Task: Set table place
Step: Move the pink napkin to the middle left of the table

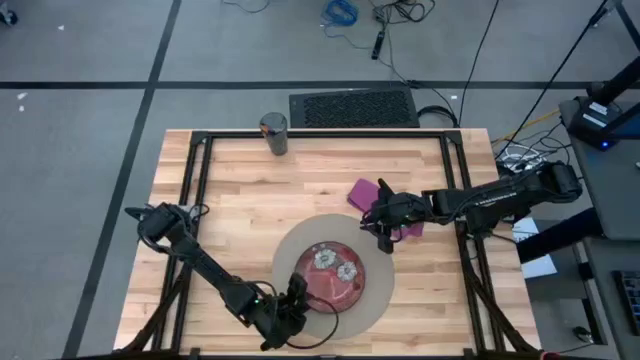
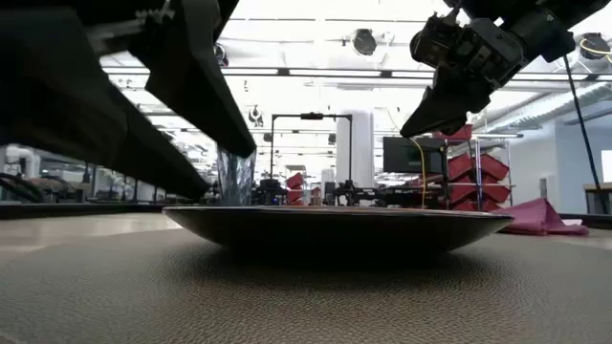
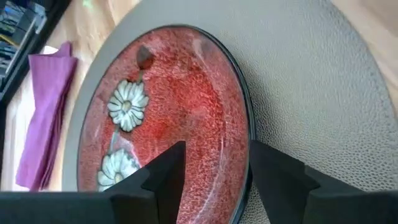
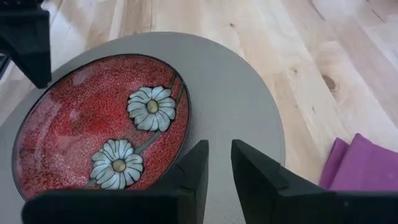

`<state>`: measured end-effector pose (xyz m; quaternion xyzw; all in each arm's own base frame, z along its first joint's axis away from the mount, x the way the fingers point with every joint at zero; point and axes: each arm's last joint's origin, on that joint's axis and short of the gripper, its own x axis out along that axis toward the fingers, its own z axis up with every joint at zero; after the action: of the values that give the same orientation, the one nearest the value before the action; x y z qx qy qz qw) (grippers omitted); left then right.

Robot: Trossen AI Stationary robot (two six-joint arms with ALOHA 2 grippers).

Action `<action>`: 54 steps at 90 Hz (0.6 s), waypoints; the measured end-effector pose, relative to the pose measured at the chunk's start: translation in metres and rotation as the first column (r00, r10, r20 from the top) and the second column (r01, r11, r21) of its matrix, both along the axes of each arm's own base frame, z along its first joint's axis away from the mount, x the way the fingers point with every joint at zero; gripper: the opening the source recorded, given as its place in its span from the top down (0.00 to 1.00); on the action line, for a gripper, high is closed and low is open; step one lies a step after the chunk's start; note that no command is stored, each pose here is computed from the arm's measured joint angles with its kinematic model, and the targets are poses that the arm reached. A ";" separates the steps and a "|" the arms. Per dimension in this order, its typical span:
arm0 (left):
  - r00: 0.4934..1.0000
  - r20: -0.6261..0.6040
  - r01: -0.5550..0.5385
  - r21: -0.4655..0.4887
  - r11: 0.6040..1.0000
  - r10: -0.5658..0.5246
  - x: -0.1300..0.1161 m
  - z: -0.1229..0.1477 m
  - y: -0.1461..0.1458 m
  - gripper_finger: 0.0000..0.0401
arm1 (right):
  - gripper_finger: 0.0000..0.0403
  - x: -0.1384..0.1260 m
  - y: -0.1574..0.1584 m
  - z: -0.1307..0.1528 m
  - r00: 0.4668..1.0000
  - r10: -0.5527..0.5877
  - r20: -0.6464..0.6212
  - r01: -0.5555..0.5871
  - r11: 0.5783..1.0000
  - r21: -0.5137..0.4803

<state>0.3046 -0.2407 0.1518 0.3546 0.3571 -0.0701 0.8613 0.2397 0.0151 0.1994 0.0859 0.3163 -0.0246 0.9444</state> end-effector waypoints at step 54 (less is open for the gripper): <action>0.903 0.099 -0.420 -0.002 0.907 0.418 -0.013 0.082 0.085 0.59 | 0.85 -0.022 -0.022 -0.023 0.941 -0.086 -0.326 0.077 0.996 -0.042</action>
<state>0.2921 -0.1560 0.2337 0.2810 0.3833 0.1374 0.8691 0.2177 -0.0065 0.1766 0.0800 0.4646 -0.0822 0.8781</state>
